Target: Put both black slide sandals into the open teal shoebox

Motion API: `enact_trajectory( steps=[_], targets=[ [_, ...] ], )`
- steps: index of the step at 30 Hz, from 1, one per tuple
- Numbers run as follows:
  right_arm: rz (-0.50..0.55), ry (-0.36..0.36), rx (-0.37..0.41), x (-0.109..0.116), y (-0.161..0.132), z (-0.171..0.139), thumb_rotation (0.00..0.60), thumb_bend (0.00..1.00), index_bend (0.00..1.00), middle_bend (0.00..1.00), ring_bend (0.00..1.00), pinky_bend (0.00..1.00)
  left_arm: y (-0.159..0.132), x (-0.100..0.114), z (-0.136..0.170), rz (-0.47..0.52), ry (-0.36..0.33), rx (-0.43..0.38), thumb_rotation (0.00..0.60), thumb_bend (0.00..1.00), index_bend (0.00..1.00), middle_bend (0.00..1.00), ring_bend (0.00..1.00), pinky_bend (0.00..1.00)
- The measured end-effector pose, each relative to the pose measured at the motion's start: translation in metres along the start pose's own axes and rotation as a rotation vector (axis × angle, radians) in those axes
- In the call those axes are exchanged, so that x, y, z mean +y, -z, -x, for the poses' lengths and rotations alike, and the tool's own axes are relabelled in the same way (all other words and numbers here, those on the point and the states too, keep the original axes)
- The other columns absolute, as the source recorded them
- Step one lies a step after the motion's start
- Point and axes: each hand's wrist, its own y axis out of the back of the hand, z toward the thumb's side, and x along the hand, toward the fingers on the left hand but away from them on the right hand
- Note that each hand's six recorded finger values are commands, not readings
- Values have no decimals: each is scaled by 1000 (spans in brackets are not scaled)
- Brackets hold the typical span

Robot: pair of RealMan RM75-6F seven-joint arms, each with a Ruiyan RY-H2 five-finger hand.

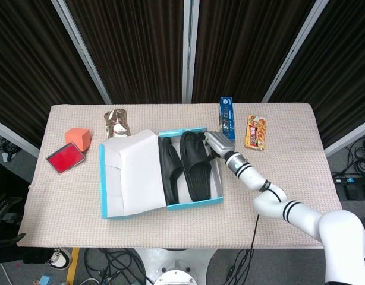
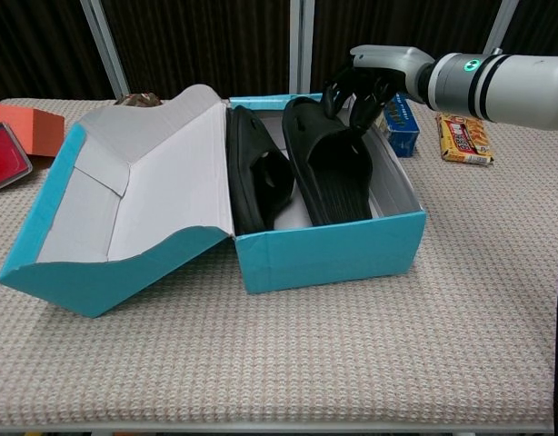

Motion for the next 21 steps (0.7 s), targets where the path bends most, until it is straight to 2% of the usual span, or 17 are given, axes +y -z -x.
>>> enact_trajectory(
  steps=[5, 10, 15, 21],
  targets=[
    [23, -13, -3, 6, 0, -4, 600, 0, 138, 200, 19, 216, -1, 0, -1, -1, 1, -4, 600, 0, 170, 186, 51, 118],
    [37, -11, -3, 12, 2, -10, 600, 0, 64, 166, 1, 204, -2, 0, -1, -2, 2, -7, 600, 0, 170, 186, 51, 118],
    [72, 0, 16, 17, -3, -15, 600, 0, 52, 152, 0, 202, -4, 0, -1, -4, 0, -11, 600, 0, 171, 186, 51, 119],
    [170, 15, 55, 26, -16, -26, 600, 0, 51, 153, 2, 202, -6, 1, 0, -6, -2, -16, 600, 0, 170, 186, 51, 120]
  ],
)
